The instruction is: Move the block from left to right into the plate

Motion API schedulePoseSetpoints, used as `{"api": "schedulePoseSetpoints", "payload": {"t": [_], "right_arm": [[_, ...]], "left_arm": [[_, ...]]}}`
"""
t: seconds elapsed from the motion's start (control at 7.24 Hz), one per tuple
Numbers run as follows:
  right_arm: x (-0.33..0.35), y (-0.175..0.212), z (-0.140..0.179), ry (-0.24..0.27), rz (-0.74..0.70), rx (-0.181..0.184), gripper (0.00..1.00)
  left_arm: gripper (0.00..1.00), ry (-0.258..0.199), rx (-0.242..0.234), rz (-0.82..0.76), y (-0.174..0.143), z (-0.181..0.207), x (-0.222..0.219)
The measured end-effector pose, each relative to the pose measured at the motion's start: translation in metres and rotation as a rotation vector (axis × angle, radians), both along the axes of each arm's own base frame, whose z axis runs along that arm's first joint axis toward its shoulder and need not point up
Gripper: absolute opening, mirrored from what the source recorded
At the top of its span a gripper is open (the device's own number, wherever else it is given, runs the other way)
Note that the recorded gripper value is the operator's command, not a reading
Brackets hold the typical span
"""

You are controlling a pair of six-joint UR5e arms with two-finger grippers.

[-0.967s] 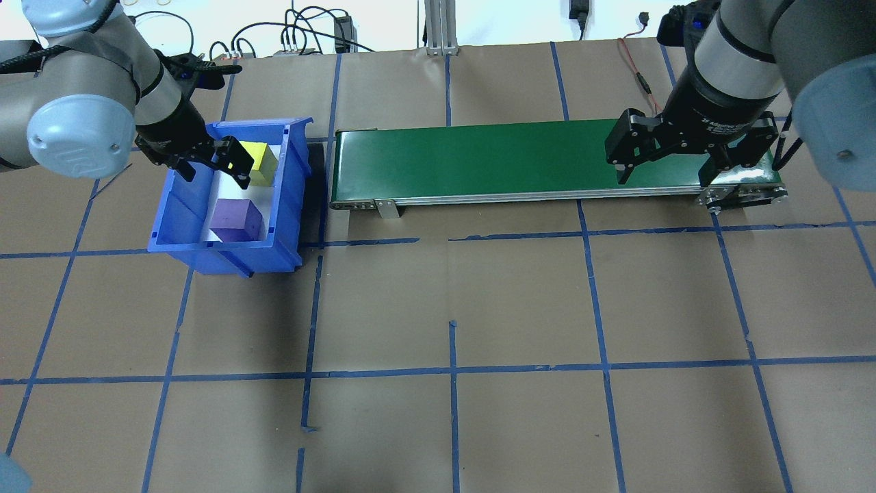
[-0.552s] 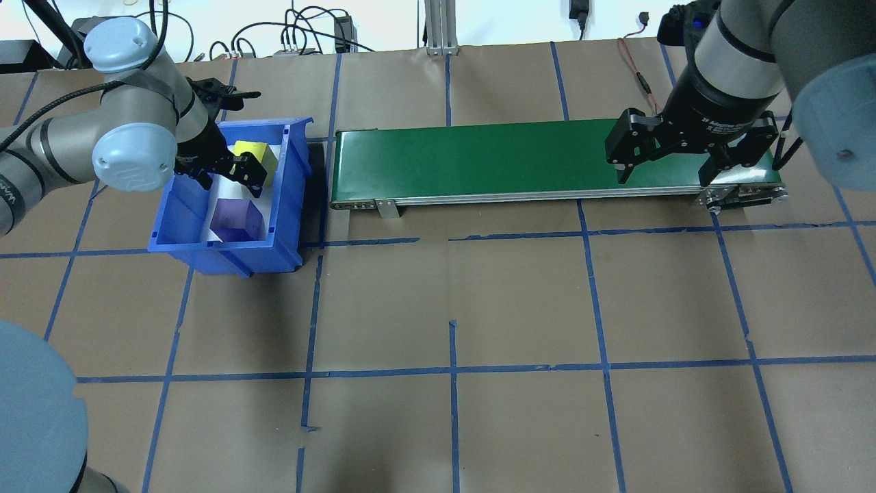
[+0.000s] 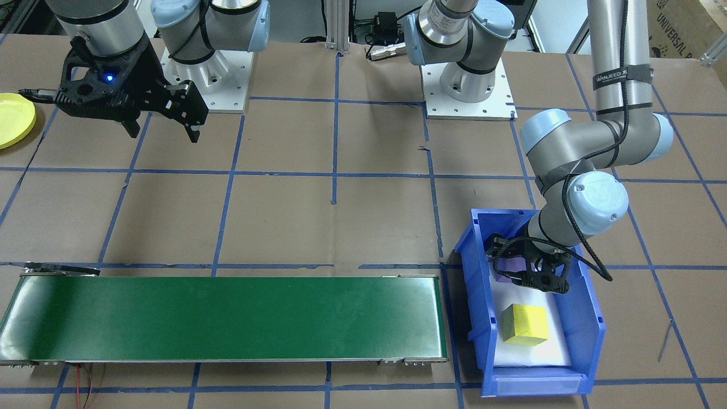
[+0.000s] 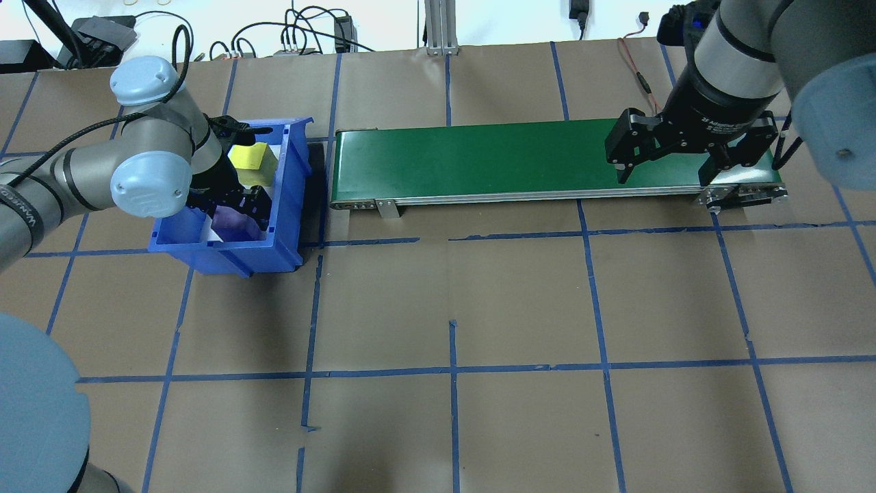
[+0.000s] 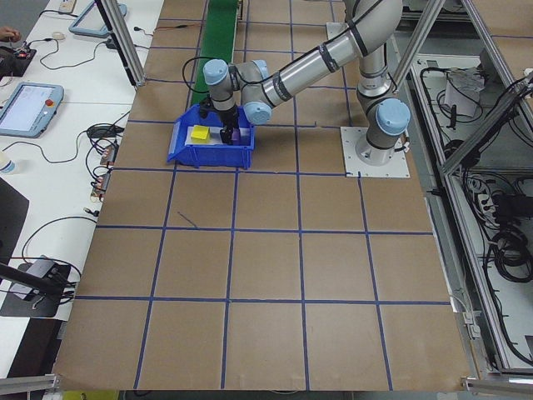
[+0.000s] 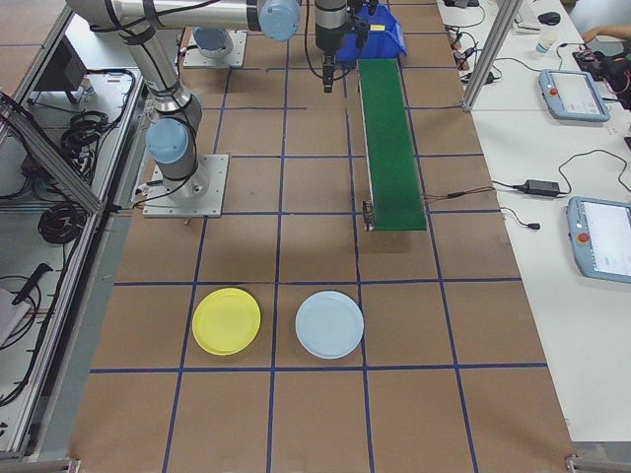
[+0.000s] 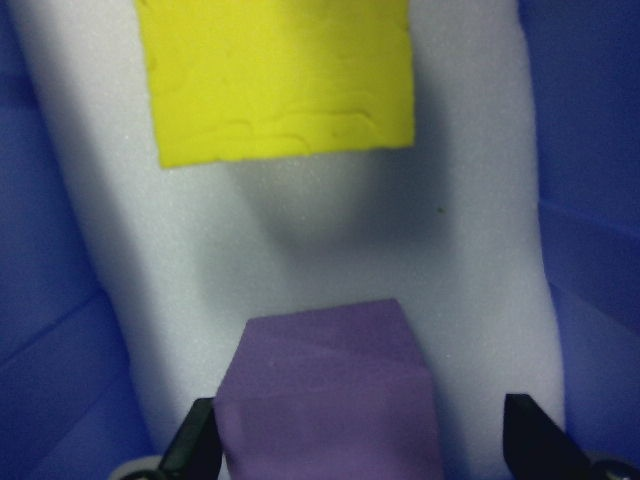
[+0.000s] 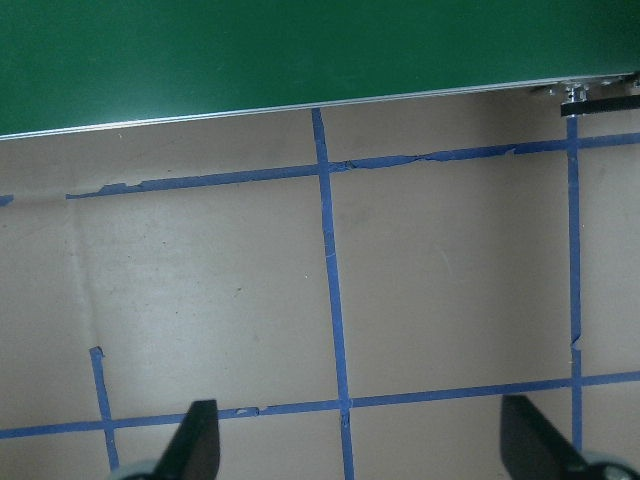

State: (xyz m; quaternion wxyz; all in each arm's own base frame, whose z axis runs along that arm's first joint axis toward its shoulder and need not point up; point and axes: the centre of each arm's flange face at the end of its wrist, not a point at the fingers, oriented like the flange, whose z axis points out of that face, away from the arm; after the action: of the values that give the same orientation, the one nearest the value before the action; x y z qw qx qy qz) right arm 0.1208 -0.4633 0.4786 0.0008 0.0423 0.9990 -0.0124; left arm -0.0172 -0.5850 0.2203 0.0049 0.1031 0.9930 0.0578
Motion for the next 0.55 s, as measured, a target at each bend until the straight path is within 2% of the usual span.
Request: {"api": "schedulePoseSetpoints", "payload": {"t": [0.14, 0.28, 0.41, 0.55], "right_arm": [[0.000, 0.000, 0.000, 0.000, 0.000, 0.000, 1.00], [0.000, 0.000, 0.000, 0.000, 0.000, 0.000, 1.00], [0.000, 0.000, 0.000, 0.000, 0.000, 0.000, 1.00], [0.000, 0.000, 0.000, 0.000, 0.000, 0.000, 1.00]], "left_arm": [[0.13, -0.001, -0.005, -0.001, -0.001, 0.002, 0.000], [0.13, -0.007, -0.035, -0.002, -0.005, 0.015, 0.001], [0.13, -0.017, -0.100, -0.003, -0.010, 0.048, 0.002], [0.13, -0.027, -0.195, -0.010, -0.012, 0.099, -0.002]]}}
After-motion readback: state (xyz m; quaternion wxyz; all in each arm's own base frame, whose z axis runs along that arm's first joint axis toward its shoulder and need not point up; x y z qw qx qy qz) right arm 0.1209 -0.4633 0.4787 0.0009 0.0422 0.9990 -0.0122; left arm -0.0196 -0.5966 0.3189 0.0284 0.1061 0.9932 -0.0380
